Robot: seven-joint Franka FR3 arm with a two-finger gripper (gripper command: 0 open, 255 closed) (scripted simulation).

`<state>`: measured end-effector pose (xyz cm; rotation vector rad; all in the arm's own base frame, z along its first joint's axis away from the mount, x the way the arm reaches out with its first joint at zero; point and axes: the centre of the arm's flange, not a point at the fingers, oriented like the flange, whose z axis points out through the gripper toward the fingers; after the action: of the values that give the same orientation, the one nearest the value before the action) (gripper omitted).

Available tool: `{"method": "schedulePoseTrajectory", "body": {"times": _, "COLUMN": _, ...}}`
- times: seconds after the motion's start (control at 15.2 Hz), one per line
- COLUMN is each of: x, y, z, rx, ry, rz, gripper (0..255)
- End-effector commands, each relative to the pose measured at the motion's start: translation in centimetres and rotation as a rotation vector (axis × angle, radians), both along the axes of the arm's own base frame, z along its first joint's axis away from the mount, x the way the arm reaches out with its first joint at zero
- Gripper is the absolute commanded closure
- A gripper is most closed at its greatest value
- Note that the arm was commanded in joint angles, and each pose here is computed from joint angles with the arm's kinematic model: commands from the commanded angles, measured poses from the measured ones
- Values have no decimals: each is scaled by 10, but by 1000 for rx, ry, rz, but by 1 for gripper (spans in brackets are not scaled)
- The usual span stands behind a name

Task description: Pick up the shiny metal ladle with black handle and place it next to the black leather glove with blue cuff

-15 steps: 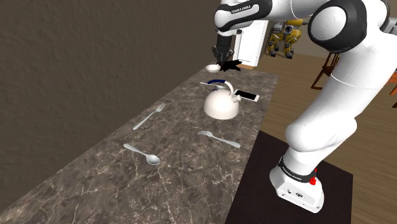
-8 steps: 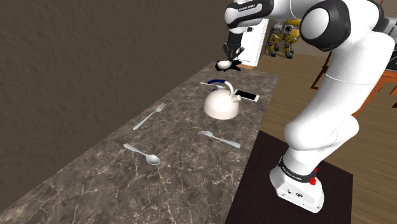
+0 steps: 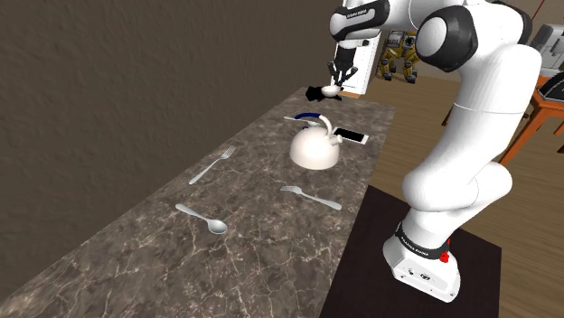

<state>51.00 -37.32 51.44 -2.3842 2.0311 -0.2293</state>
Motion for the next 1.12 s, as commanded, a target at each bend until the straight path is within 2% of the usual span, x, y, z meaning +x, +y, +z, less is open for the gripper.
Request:
{"method": "schedulePoseTrajectory", "body": {"times": 0.0, "x": 1, "y": -2, "z": -10, "rx": 0, "ry": 0, "rz": 1, "gripper": 255}}
{"method": "schedulePoseTrajectory", "body": {"times": 1.06, "x": 1, "y": -2, "z": -94, "rx": 0, "ry": 0, "rz": 1, "gripper": 255}}
